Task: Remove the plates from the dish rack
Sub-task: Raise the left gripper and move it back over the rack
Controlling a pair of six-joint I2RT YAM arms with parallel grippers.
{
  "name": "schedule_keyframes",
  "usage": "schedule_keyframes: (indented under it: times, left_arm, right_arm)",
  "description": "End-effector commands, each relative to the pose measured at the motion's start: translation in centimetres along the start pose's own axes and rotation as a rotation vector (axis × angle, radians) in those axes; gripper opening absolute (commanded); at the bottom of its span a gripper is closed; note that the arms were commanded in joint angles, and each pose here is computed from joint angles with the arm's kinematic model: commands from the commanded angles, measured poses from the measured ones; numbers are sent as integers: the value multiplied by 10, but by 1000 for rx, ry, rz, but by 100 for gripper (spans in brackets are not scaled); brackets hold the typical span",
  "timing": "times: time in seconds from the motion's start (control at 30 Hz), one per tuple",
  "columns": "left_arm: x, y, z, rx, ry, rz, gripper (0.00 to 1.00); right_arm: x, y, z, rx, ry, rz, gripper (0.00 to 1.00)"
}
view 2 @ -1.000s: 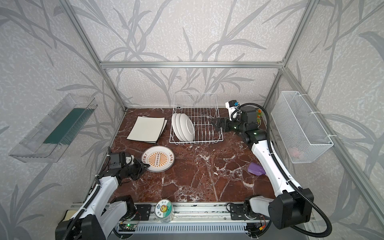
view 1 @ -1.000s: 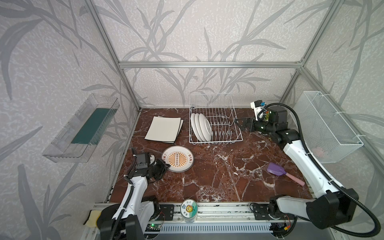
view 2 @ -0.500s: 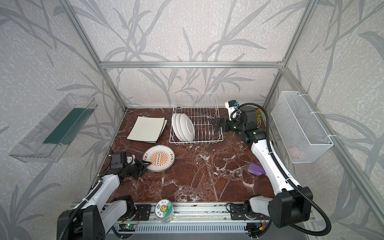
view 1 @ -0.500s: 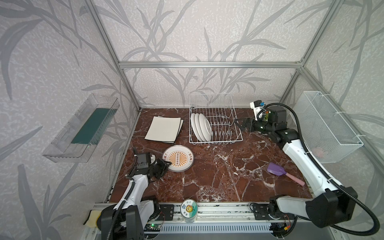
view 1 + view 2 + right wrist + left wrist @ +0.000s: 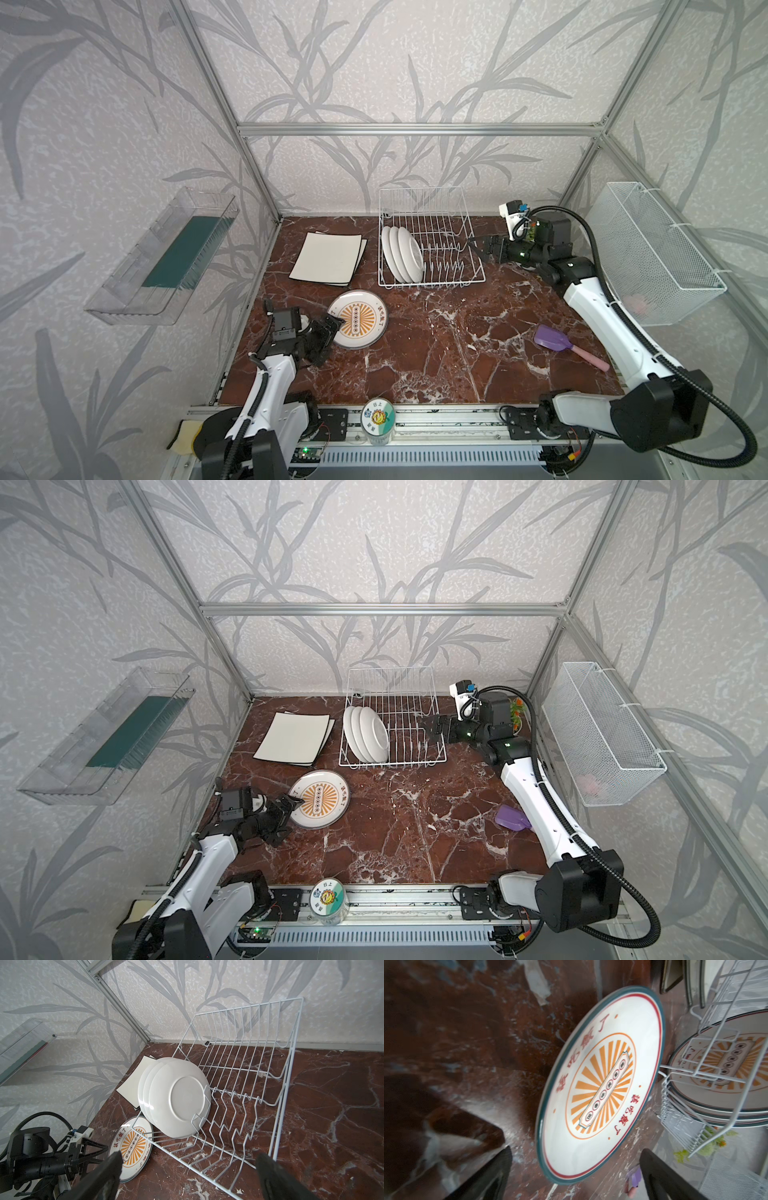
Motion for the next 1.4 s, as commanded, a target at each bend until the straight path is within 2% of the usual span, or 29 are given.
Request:
schedule_keyframes:
  times: [0.0,0.17,0.3,0.5,0.7,0.87,1.03,1.37]
  left_arm:
    - [-3,1,-16,-102,-66,-12,99]
    - [-10,-25,-51,-116,-177,63,99]
    - [-17,-62,-74,-42,-230,194,99]
    - [-22,-118,-93,119,-196,422,99]
    - [-23,-161,-99,149,-160,620,99]
    - [-20,-197,-91,147,-146,743,99]
    - [-17,-227,-64,177,-99,770,97]
    - [-17,-263,-6,98,4,804,86]
  right_arm:
    - [-2,0,1,-11,-13,-2,99]
    - [0,0,3,-18,-4,6,99]
    - [1,3,5,-43,6,5,99]
    - [11,18,11,-93,37,-44,99]
    - [20,32,18,-131,55,-119,99]
    - [23,43,23,-157,51,-169,99]
    - [29,48,30,-148,58,-205,99]
    - [38,42,36,-98,78,-184,99]
Point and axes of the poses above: each gripper's point midway between its finger pads, its own z axis out along the fingers, its own y axis along the line the jaws close on, x = y × z, the point moved 7 cm from there along -z, back along the fingers, and after that the axes turned 6 degrees about -z, right-handed, at the moved point
